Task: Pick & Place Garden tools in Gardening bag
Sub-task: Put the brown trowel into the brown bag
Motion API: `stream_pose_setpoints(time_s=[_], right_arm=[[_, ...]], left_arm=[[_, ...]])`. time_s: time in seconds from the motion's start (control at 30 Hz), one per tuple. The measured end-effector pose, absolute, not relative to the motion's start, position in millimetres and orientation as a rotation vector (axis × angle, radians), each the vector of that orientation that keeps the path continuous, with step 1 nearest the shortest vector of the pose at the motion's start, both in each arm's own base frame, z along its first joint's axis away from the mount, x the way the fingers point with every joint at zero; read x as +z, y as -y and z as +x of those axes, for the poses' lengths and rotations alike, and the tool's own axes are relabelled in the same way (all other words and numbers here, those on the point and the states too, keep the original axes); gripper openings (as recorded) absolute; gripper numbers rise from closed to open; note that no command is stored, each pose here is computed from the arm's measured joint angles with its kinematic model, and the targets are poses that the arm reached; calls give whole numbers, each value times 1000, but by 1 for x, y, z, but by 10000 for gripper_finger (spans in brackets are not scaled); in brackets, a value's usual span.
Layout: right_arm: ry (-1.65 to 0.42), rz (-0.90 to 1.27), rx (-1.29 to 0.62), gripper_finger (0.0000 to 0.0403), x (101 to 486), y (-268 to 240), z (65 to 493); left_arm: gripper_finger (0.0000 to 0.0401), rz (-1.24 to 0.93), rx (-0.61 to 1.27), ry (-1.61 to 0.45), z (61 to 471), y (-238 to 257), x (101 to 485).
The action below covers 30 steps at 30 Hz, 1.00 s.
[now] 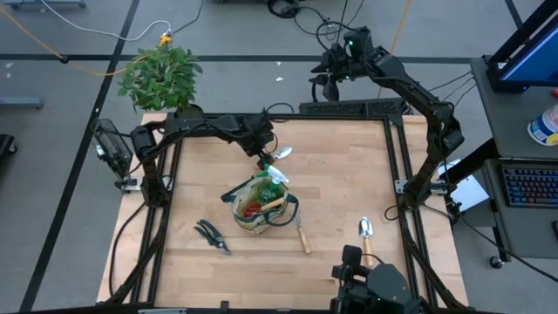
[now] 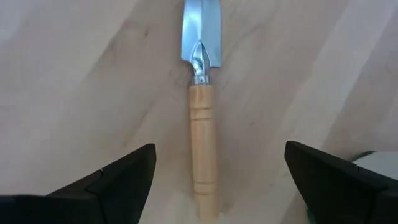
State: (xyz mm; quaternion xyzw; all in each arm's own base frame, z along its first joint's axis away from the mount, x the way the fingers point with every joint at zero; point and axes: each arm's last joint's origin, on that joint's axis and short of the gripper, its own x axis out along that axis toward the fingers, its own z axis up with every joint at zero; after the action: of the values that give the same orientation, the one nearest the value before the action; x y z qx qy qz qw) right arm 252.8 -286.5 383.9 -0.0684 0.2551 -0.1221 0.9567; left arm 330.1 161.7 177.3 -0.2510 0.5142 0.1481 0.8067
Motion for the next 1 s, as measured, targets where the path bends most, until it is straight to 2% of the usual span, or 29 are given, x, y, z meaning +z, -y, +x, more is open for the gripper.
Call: stream_pose_setpoints(time_s=[0.23,0.37,0.53,0.77,1.0], right_arm=[[-541,-119,-239,144,381,285,252],[-540,-117,-239,144,381,285,252],[-540,-117,-238,144,381,285,252],[-538,-105,-239,144,381,285,253],[-535,-85,-244,144,381,285,253]], left_arm=[[346,-541,306,-1210,339,-153,145],[322,-516,317,-1291,340,-145,134],[243,-443,340,-1358,340,-136,130],[67,-464,382,-1365,338,-138,129],[64,-505,411,-1310,331,-150,142]])
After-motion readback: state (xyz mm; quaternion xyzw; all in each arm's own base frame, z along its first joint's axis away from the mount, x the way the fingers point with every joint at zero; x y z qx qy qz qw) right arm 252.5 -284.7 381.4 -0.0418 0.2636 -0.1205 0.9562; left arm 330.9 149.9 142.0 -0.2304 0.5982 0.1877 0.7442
